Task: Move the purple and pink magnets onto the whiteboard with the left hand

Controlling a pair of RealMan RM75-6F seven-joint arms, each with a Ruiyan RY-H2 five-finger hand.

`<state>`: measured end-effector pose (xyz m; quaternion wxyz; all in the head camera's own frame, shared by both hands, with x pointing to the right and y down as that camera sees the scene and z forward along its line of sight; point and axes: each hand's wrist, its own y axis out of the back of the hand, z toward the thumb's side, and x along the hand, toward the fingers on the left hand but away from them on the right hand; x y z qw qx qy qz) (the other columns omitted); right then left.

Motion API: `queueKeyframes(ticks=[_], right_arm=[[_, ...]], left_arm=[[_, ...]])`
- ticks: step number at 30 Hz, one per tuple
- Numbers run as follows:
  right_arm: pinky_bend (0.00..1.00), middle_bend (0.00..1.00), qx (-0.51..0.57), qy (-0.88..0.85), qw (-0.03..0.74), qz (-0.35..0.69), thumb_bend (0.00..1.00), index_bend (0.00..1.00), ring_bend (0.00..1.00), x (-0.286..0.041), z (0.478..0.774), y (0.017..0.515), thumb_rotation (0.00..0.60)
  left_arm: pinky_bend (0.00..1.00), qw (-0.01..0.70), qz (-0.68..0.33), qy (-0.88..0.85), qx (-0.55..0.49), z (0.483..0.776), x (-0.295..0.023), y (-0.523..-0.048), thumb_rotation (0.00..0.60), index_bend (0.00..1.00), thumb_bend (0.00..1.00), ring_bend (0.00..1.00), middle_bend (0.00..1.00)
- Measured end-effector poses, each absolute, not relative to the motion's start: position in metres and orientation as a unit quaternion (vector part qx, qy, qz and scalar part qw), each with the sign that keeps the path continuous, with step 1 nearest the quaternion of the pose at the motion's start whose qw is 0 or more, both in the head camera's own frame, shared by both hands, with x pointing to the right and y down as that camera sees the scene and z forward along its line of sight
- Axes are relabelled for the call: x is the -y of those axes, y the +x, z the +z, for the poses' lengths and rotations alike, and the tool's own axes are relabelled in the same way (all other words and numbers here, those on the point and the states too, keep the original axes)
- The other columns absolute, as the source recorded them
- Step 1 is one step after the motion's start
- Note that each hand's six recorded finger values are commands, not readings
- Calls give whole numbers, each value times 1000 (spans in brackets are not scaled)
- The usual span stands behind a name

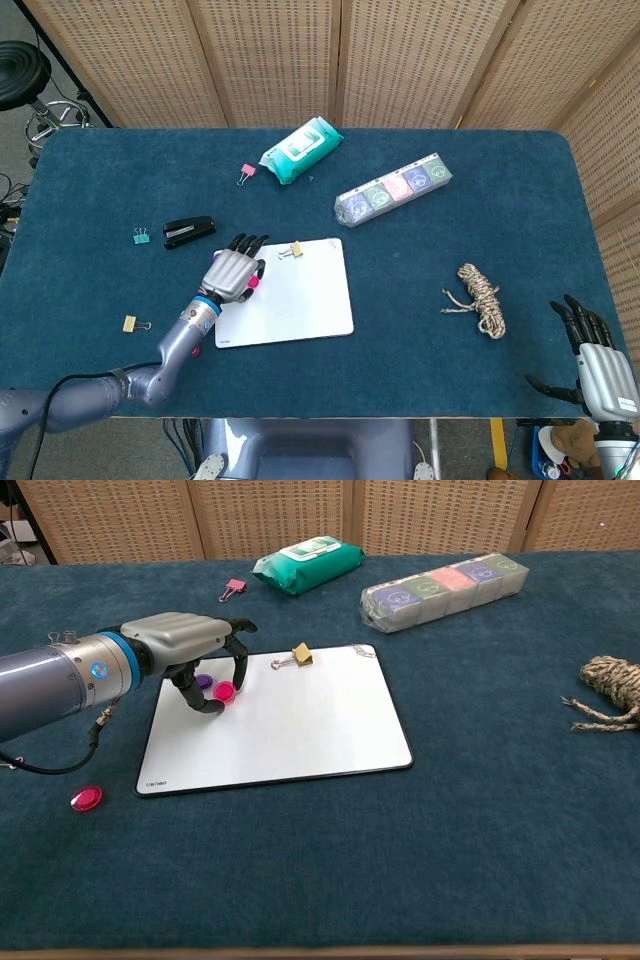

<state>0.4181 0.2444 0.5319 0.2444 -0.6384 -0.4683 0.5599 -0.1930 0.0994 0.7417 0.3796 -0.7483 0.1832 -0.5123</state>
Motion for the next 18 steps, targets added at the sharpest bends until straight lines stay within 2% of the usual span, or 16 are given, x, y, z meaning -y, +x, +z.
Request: queueKeyframes(ticks=[18], right_arm=[[0, 0, 470, -636, 242, 562, 0, 86, 0, -243, 533, 421, 600]], left_arm=[[0, 365, -509, -757, -189, 749, -101, -182, 600, 559, 318, 0, 0]])
